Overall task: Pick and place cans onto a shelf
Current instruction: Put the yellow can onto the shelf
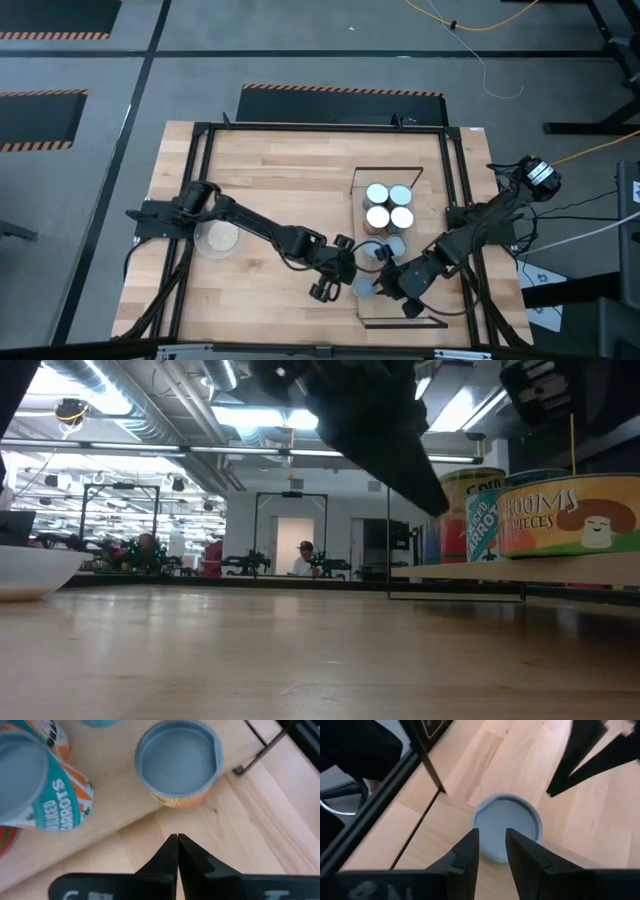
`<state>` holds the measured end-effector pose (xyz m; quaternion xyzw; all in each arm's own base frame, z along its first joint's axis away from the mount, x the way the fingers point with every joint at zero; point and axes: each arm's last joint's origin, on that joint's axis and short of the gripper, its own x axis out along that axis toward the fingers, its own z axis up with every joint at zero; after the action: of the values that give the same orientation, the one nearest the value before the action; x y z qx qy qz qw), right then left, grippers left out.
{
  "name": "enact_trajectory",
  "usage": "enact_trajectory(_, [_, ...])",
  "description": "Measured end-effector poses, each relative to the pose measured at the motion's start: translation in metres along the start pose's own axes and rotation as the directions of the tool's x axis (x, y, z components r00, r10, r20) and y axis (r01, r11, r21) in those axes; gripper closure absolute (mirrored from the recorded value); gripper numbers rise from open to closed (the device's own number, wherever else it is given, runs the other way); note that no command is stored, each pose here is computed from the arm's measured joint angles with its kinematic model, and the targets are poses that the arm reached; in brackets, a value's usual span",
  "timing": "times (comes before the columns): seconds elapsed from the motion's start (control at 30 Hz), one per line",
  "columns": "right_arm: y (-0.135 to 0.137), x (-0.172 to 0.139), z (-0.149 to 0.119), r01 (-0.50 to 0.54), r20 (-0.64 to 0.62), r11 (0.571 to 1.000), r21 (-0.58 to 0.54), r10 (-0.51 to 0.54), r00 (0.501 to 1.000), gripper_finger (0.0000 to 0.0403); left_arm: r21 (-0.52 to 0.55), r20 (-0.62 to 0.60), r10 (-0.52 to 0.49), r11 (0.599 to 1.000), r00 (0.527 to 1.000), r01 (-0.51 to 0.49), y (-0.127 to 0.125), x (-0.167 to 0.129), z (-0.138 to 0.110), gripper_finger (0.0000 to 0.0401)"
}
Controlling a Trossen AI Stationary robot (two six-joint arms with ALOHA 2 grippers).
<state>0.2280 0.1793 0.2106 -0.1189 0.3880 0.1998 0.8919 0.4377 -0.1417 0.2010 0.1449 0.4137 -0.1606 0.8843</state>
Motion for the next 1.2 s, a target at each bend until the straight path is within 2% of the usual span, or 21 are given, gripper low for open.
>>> enact_trajectory(0.3, [0.0,0.017,-0.004,-0.06,-0.043,0.998,0.002,0.06,0.997,0.0302,-0.006,0.028,0.003,1.0,1.0,-0.002,-0.004,0.017,-0.001,0.04])
enact_trajectory(0.53, [0.002,0.029,-0.01,-0.057,-0.094,0.998,-0.001,0.057,0.994,0.0302,-0.014,0.037,0.001,1.0,0.999,0.0,-0.005,0.022,-0.002,0.04])
enact_trajectory(1.2, [0.001,0.026,-0.012,-0.056,-0.119,0.998,-0.005,0.055,0.991,0.0302,-0.009,0.145,-0.037,0.999,0.989,0.039,-0.005,0.021,0.008,0.04])
